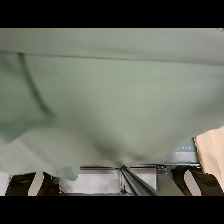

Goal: Fold the shirts.

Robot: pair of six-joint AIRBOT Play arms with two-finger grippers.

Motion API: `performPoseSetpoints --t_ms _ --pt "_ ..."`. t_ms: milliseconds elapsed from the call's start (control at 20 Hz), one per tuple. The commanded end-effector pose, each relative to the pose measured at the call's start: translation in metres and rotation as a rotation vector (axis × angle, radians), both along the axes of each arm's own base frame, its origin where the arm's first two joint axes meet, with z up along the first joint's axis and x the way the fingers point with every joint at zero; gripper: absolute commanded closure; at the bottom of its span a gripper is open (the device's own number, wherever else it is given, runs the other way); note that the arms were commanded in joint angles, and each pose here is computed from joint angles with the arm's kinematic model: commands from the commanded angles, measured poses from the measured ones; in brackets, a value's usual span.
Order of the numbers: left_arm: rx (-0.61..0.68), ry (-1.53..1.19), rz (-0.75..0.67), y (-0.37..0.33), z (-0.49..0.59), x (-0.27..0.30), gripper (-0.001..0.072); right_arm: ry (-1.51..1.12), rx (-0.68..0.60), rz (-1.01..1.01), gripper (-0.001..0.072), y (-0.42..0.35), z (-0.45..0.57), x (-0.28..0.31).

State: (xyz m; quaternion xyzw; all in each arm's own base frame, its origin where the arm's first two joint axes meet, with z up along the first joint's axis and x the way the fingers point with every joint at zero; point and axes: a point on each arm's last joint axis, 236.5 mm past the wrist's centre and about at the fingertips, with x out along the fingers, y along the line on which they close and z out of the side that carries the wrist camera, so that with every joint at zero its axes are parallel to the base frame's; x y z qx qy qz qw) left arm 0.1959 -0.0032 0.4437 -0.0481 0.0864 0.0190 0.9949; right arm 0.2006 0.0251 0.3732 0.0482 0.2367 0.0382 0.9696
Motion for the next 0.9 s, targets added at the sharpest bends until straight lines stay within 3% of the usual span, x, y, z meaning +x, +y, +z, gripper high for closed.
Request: performPoseSetpoints --t_ms 0,250,550,850 --pt "-0.09 0.265 0.008 0.016 -0.09 0.058 0.0687 0.156 0.095 0.051 0.069 0.007 -0.069 0.038" --pt "-0.329 0.581 -0.204 -0.014 -0.247 0.165 0.0687 0.339 0.201 0.079 0.069 -0.001 -0.182 0.125" --pt "-0.537 0.675 -0.152 -0.008 -0.362 0.296 0.0687 0.419 0.401 0.117 0.069 -0.003 -0.292 0.258" --pt "-0.616 0.783 -0.177 -0.037 -0.44 0.377 0.0687 0.474 0.494 0.092 0.069 -0.022 -0.347 0.366"
